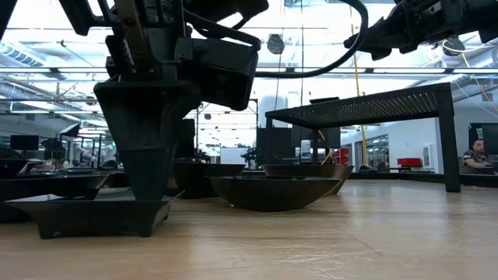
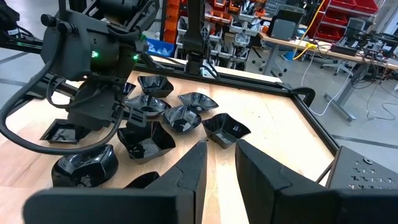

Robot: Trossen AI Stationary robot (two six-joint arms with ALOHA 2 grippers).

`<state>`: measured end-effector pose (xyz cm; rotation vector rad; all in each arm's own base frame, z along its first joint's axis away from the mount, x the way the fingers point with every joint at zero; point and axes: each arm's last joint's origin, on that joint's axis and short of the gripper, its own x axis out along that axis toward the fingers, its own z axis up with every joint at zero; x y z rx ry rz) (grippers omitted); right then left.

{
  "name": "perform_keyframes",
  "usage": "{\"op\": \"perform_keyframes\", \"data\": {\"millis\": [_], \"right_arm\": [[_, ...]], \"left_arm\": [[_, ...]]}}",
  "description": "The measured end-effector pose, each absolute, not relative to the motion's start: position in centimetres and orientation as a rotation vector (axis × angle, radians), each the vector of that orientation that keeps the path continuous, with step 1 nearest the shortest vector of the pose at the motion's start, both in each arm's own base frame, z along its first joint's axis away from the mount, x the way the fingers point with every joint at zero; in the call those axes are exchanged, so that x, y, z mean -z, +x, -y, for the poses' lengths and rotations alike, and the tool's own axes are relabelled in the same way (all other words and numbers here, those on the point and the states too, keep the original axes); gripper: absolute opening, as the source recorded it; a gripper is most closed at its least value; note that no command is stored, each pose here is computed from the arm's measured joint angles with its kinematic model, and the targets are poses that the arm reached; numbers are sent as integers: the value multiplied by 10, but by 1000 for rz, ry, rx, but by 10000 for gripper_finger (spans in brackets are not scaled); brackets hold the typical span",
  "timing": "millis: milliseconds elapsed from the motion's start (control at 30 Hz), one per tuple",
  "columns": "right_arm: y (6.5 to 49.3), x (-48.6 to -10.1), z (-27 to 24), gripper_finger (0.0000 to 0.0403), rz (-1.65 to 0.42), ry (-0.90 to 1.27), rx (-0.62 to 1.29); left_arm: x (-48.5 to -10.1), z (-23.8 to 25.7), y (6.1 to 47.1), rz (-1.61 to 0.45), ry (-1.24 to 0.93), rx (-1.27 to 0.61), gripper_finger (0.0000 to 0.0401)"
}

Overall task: Pick & Place Mini shaped plates
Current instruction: Stack the black square plate on the square black plate on the shelf

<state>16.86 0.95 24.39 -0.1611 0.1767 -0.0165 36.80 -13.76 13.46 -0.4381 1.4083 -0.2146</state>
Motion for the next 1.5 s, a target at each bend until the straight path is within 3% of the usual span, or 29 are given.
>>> {"op": "perform_keyframes", "data": {"millis": [267, 533, 833, 1000, 1233, 1500], "right_arm": [[169, -244, -10, 75, -177, -161, 17], [169, -246, -10, 75, -157, -159, 18], [190, -245, -11, 78, -78, -194, 20], [211, -235, -12, 125, -58, -230, 60], [229, -236, -8, 216, 78, -246, 254], [241, -234, -1, 225, 243, -125, 292]], "left_arm": [[-147, 134, 363, -1390, -369, 187, 4], [-227, 124, 349, -1085, -238, 102, 3], [-308, 93, 344, -494, 180, -416, 4], [-323, 75, 352, -389, 346, -632, 3], [-322, 50, 359, -386, 314, -714, 3], [-328, 48, 364, -332, 340, -715, 4]]}}
